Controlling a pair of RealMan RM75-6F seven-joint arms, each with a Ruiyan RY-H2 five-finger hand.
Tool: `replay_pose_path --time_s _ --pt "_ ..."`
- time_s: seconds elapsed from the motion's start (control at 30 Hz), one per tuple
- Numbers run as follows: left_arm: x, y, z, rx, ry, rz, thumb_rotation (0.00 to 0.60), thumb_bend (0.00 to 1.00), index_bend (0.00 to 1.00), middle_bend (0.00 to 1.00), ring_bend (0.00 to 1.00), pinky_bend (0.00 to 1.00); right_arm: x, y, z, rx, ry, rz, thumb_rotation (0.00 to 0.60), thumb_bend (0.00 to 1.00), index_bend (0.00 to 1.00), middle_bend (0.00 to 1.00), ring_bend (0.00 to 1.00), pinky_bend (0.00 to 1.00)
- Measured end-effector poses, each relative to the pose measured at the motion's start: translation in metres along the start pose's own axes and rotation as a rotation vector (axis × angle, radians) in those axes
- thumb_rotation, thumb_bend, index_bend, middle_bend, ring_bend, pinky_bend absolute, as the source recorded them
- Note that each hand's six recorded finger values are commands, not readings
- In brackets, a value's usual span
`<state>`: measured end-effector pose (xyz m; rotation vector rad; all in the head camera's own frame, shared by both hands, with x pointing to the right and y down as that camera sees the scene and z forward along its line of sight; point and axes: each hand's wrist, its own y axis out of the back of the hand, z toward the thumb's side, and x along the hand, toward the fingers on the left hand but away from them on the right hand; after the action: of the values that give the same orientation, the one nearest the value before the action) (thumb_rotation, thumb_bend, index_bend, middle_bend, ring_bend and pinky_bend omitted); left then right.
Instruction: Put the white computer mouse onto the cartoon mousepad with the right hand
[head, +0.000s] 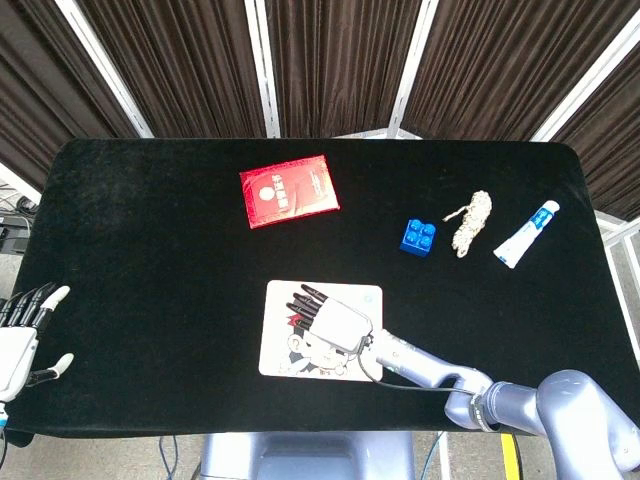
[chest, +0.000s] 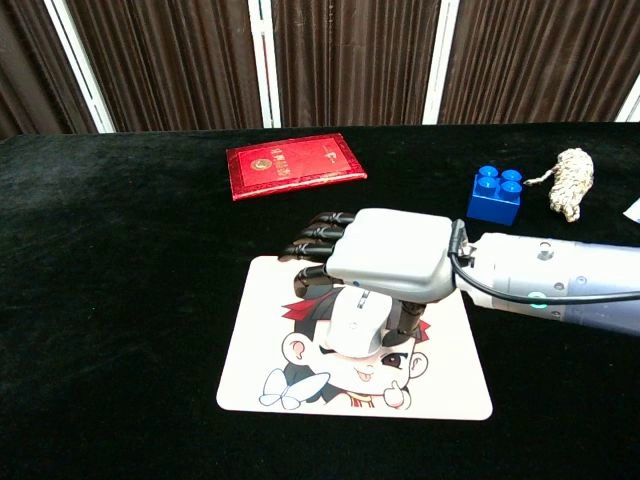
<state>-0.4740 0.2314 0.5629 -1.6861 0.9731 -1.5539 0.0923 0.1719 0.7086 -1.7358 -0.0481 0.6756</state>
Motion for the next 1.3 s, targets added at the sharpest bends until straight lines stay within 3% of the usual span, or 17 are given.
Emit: replay_pose_path --time_s 0.37,0.53,0.73,0.9,1.17,1.3 --pt "0.0 0.0 0.0 0.001 0.001 0.0 0.6 0.27 0.08 0.0 0.0 0.0 0.018 0.011 -0.019 0.05 -0.074 -0.017 0.6 0.0 0.16 0.0 0.0 0.0" --pt "0.0 0.0 0.0 0.0 0.002 0.001 0.6 0.27 0.08 0.0 0.0 0.0 0.039 0.019 -0.044 0.064 -0.175 -0.044 0.6 0.0 0.16 0.0 0.0 0.0" --pt "0.0 0.0 0.0 0.002 0.002 0.003 0.6 0.27 0.08 0.0 0.0 0.0 0.085 0.014 -0.086 -0.009 -0.394 -0.035 0.6 0.0 0.16 0.0 0.0 0.0" --pt "0.0 0.0 0.001 0.004 0.004 0.006 0.6 0.27 0.08 0.0 0.0 0.0 0.137 0.005 -0.116 -0.132 -0.613 -0.007 0.6 0.0 0.08 0.0 0.0 0.0" --pt "-0.001 0.0 0.001 0.005 0.006 0.012 0.6 0.27 0.08 0.0 0.0 0.0 0.213 -0.005 -0.131 -0.389 -0.909 0.044 0.6 0.0 0.05 0.0 0.0 0.0" --pt "-0.001 0.001 0.001 0.006 0.008 0.016 0.6 0.27 0.08 0.0 0.0 0.0 0.254 -0.004 -0.134 -0.442 -1.027 0.015 0.6 0.0 0.05 0.0 0.0 0.0"
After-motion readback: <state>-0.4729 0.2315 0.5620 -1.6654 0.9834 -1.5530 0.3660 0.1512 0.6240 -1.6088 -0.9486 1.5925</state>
